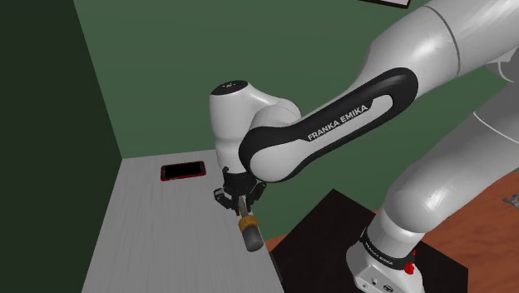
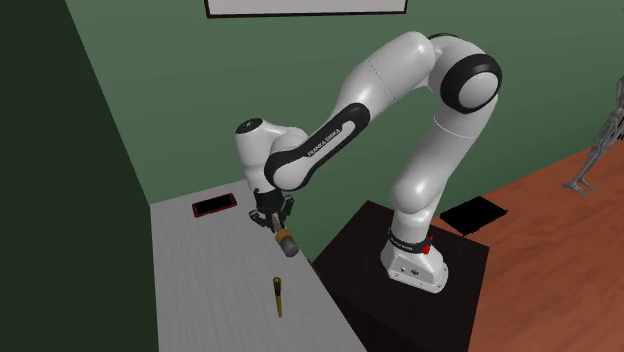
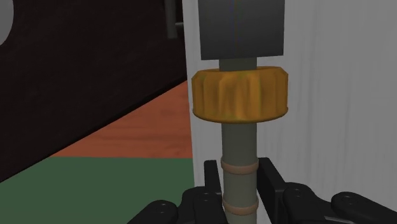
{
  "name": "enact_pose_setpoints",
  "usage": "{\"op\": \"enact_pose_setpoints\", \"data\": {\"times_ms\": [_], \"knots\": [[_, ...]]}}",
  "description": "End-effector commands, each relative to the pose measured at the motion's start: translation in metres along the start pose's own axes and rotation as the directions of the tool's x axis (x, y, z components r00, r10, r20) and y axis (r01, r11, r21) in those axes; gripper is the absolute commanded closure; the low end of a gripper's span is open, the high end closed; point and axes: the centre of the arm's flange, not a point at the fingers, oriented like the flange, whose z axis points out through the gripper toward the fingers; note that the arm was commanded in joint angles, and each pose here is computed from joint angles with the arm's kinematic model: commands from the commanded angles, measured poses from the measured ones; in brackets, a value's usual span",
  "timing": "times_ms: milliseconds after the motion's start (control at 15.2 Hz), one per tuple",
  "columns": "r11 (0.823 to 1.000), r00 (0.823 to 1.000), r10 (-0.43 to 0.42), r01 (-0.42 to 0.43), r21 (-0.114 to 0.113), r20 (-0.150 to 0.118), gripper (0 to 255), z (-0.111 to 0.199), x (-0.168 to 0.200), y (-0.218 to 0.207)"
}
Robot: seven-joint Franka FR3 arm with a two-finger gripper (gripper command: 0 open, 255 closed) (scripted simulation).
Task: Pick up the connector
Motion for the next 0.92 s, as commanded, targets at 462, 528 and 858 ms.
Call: {"op": "enact_pose_setpoints", "data": {"times_ms": [462,528,858], "knots": [[1.0,1.0,0.0,0.0,0.0,0.0,255,-0.047,0.001,0.007],[1.0,1.0,0.0,0.0,0.0,0.0,255,-0.052,0.001,0.007],[1.0,1.0,0.0,0.0,0.0,0.0,255,-0.068,0.001,0.01]]}}
